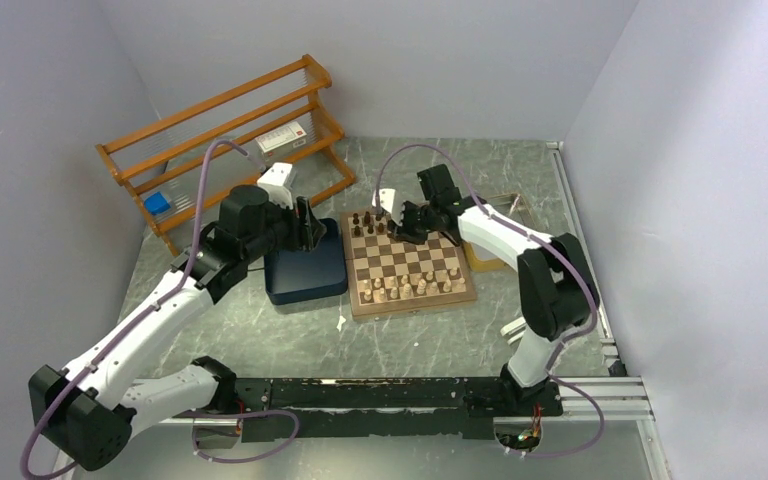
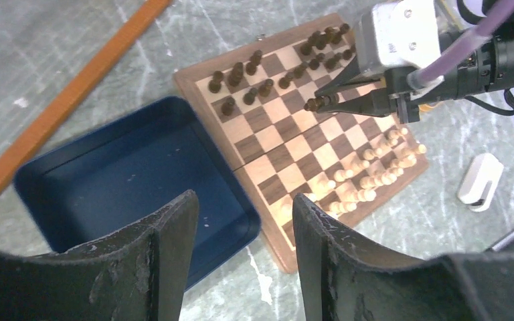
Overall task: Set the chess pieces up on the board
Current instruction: Pick up the chess piece from the chessboard, then place the chess piece on the chessboard.
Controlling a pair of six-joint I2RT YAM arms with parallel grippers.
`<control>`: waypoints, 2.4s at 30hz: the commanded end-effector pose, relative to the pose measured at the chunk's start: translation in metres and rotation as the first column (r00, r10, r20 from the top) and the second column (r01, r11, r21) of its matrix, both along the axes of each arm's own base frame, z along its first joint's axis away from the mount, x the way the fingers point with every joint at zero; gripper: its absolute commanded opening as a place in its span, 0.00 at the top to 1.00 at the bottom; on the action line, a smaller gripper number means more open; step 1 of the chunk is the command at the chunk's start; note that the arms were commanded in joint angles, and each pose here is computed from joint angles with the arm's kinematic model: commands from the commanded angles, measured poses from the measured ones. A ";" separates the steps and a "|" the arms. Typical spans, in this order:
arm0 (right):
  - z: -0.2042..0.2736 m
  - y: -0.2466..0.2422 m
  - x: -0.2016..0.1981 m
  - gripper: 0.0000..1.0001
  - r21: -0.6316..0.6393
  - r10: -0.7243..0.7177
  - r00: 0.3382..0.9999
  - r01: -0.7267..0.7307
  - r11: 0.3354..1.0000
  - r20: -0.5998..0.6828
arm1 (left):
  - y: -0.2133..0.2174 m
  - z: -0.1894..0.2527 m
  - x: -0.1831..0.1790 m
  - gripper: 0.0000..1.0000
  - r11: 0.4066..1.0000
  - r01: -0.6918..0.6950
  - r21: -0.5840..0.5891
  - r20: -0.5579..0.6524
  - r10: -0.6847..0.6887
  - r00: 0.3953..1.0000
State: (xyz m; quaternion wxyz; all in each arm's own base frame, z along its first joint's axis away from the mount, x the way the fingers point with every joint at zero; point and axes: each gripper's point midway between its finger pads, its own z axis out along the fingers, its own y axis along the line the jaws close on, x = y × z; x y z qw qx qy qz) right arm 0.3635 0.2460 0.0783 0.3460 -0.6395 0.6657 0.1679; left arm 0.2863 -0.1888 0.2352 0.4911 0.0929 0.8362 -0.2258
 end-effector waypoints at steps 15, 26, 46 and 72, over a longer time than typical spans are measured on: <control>0.107 0.038 -0.030 1.00 0.517 -0.065 0.998 0.056 0.854 -0.001 | -0.110 0.018 0.045 0.45 0.921 0.363 -0.144 -0.084 -0.377 0.922; 0.135 0.019 -0.030 1.00 0.647 -0.101 0.993 0.116 0.754 -0.061 | -0.138 0.022 0.045 0.54 0.848 0.476 -0.235 -0.040 -0.498 0.866; 0.142 0.020 -0.034 1.00 0.662 -0.057 0.994 0.103 0.742 -0.092 | -0.155 0.017 0.048 0.60 0.773 0.595 -0.221 -0.002 -0.610 0.792; 0.142 0.017 -0.031 1.00 0.678 -0.065 0.989 0.139 0.722 -0.134 | -0.157 0.002 0.038 0.65 0.747 0.631 -0.210 -0.034 -0.650 0.759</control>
